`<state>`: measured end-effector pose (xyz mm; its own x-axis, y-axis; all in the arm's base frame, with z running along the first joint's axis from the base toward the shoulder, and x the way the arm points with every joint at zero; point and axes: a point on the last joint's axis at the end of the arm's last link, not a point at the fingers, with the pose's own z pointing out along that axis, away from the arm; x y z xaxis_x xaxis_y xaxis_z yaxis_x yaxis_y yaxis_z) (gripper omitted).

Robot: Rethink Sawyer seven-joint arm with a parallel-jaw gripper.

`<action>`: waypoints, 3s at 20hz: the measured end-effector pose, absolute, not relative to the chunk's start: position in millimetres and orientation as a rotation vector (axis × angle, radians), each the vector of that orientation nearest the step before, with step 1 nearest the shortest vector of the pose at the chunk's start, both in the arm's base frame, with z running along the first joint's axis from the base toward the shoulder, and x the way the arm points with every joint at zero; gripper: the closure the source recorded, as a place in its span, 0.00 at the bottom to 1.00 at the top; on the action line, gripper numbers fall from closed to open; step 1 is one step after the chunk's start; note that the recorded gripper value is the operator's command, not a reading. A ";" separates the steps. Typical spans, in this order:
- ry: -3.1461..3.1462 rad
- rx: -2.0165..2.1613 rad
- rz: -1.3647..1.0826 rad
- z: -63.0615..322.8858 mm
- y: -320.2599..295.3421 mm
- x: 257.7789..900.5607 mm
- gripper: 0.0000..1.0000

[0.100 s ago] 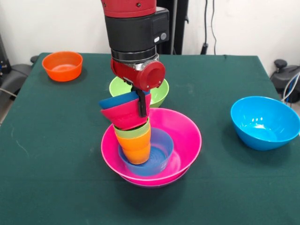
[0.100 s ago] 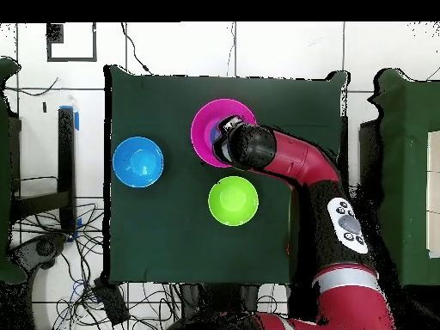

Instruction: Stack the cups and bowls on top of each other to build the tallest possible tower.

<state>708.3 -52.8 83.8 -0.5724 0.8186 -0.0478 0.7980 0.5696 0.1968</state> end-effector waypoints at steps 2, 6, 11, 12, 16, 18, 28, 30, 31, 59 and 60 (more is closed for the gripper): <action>2.664 1.380 0.232 83.2 -52.8 708.3 1.00; 2.663 1.379 0.232 83.1 -52.8 708.9 1.00; 2.662 1.373 0.224 82.7 -52.0 710.1 0.00; 2.663 1.368 0.220 82.2 -50.8 710.8 0.00; 2.666 1.348 0.202 81.3 -45.0 713.5 0.00; 2.671 1.328 0.194 82.4 -37.5 715.0 0.00; 2.682 1.303 0.191 83.0 -25.1 715.9 0.00; 2.681 1.303 0.188 83.4 -25.8 715.7 0.00; 2.681 1.304 0.186 83.7 -26.4 715.5 0.00; 2.686 1.320 0.053 125.7 -46.4 716.9 0.00; 2.685 1.323 0.055 125.8 -46.2 717.1 0.00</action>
